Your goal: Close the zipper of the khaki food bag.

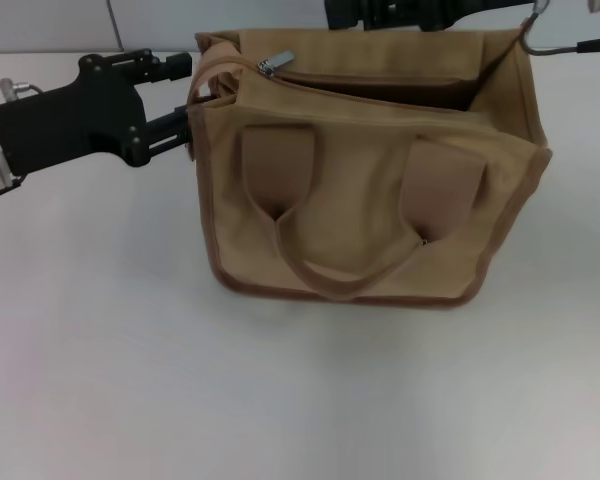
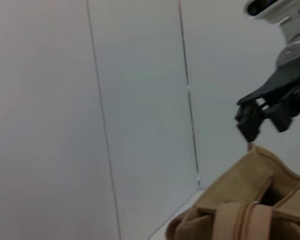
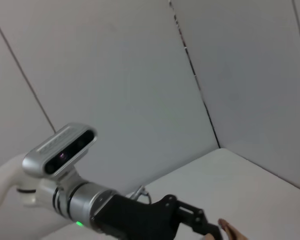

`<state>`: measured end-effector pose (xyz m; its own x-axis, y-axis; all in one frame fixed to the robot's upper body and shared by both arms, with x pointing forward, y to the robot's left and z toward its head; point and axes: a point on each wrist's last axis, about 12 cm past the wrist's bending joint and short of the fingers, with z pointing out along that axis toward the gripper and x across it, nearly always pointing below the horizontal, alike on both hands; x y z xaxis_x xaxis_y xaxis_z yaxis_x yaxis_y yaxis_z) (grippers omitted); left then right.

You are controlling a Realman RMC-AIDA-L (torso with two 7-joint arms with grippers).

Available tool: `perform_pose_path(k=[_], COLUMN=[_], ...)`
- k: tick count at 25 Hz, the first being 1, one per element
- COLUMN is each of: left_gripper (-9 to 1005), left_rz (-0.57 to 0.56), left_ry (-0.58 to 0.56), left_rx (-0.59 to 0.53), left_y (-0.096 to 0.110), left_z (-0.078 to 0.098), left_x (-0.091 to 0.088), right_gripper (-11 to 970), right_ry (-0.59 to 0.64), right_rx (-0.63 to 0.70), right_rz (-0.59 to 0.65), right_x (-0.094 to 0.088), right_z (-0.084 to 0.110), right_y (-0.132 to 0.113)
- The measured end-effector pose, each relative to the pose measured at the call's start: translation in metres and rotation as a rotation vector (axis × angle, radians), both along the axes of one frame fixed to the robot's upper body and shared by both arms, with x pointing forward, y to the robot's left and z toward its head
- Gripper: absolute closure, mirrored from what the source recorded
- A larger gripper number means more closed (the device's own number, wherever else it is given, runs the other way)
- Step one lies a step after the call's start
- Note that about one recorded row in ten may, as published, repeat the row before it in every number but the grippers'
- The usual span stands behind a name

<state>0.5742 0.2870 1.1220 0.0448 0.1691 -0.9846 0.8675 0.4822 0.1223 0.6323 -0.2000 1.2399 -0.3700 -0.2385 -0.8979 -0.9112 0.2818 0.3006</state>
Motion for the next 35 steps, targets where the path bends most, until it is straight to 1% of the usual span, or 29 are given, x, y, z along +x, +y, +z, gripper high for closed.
perform_pose_path(k=[2,3,4,5,6,7,12,16,21,26,30,35], left_gripper=[469,468,468,467,484,500,583,649,876,979,978,978], left_rz=[0.015,0.017,0.018,0.018,0.017,0.019,0.041,0.034,0.028,0.011,0.009,-0.005], left_ry=[-0.002,-0.006,-0.013,-0.021,-0.033,-0.046,-0.074,-0.072,-0.063,-0.065,-0.066,-0.068], left_rx=[0.007,0.008,0.009,0.008,0.006,0.0,-0.044,-0.051,-0.06,-0.07,-0.071,-0.078], left_y=[-0.001,-0.002,-0.002,-0.001,-0.001,-0.001,0.002,0.001,-0.001,-0.002,-0.002,-0.003], left_z=[-0.001,-0.001,-0.001,0.0,0.001,0.001,0.002,0.002,0.002,0.003,0.003,0.003], left_x=[0.002,0.002,0.003,0.003,0.002,0.002,-0.002,-0.003,-0.003,-0.005,-0.005,-0.007], right_gripper=[657,657,657,657,657,657,657,658,658,658,659,665], right_ry=[-0.022,-0.038,-0.066,-0.121,-0.121,-0.149,-0.309,-0.451,-0.575,-0.661,-0.732,-0.775], right_rx=[-0.012,-0.021,-0.039,-0.08,-0.08,-0.105,-0.256,-0.372,-0.446,-0.52,-0.567,-0.577], right_rz=[0.012,0.021,0.036,0.064,0.064,0.077,0.137,0.156,0.199,0.207,0.218,0.239], right_x=[0.0,-0.001,-0.001,-0.001,-0.001,-0.002,-0.003,-0.004,-0.007,-0.005,-0.006,-0.01], right_z=[0.002,0.003,0.004,0.006,0.006,0.006,0.01,0.007,0.005,0.004,0.003,0.005], right_y=[0.002,0.003,0.005,0.008,0.008,0.01,0.024,0.039,0.059,0.075,0.087,0.096])
